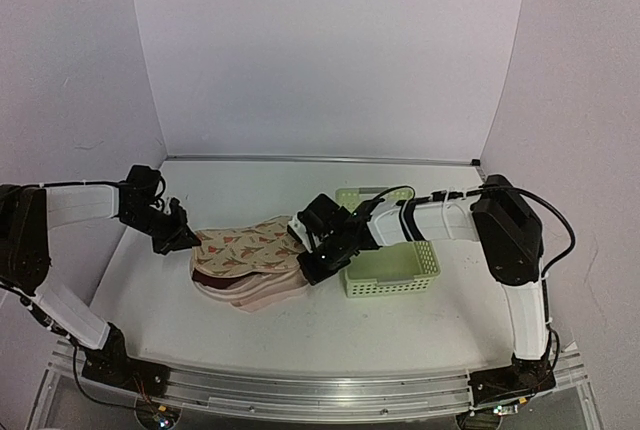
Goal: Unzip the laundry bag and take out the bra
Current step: Adjust the laundry bag at the center of the board, then hold the laundry bag at the center of the board.
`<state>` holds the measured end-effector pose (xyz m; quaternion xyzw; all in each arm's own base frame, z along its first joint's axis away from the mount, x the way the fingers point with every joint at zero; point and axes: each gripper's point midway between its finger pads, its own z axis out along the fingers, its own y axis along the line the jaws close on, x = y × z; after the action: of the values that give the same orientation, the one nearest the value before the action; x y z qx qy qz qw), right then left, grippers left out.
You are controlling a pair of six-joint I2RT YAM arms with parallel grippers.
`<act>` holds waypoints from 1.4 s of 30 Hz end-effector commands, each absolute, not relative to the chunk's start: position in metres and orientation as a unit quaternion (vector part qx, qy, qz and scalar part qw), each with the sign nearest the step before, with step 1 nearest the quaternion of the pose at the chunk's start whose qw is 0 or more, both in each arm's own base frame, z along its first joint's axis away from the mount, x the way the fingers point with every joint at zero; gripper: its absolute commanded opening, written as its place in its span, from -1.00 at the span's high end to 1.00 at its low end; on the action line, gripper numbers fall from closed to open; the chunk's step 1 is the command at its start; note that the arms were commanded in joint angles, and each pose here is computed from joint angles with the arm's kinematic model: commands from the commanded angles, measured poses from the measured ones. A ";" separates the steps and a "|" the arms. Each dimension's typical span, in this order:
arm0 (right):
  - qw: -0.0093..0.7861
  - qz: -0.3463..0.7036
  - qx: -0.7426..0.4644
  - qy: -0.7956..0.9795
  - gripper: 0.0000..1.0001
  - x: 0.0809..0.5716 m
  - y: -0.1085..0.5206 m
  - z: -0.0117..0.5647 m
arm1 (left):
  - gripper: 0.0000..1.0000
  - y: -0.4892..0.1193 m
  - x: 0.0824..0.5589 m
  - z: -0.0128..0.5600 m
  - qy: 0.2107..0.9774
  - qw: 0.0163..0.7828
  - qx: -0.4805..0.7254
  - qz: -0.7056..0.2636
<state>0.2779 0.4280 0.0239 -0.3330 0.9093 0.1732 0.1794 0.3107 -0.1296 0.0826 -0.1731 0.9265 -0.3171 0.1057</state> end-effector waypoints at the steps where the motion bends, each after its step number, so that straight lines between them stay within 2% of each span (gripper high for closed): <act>1: 0.171 0.206 -0.313 0.911 1.00 0.256 0.441 0.038 | 1.00 -0.123 0.345 0.102 0.926 0.145 -0.166 -0.307; 4: 0.160 0.217 -0.305 0.913 1.00 0.244 0.450 0.038 | 0.94 -0.119 0.361 0.106 0.929 0.154 -0.163 -0.295; 11: 0.157 0.226 -0.283 0.919 1.00 0.243 0.468 0.037 | 0.63 -0.101 0.390 0.118 0.932 0.172 -0.168 -0.269; 18: 0.181 0.188 -0.297 0.919 1.00 0.260 0.470 0.046 | 0.11 -0.097 0.392 0.140 0.932 0.190 -0.165 -0.261; 25: 0.208 0.139 -0.312 0.917 1.00 0.275 0.463 0.060 | -0.20 -0.095 0.380 0.170 0.926 0.211 -0.164 -0.266; 32: 0.198 0.170 -0.321 0.910 1.00 0.271 0.487 0.073 | -0.36 -0.105 0.344 0.172 0.915 0.189 -0.181 -0.306; 36: 0.186 0.190 -0.325 0.907 1.00 0.262 0.501 0.075 | -0.57 -0.108 0.322 0.170 0.909 0.177 -0.192 -0.324; 42: 0.173 0.209 -0.330 0.904 1.00 0.252 0.520 0.072 | -0.69 -0.123 0.292 0.159 0.884 0.147 -0.222 -0.385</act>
<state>0.2606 0.4972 0.0630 -0.3251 0.9118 0.1798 0.1749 0.3065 -0.1099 0.1524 -0.2049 0.9084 -0.3290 0.1569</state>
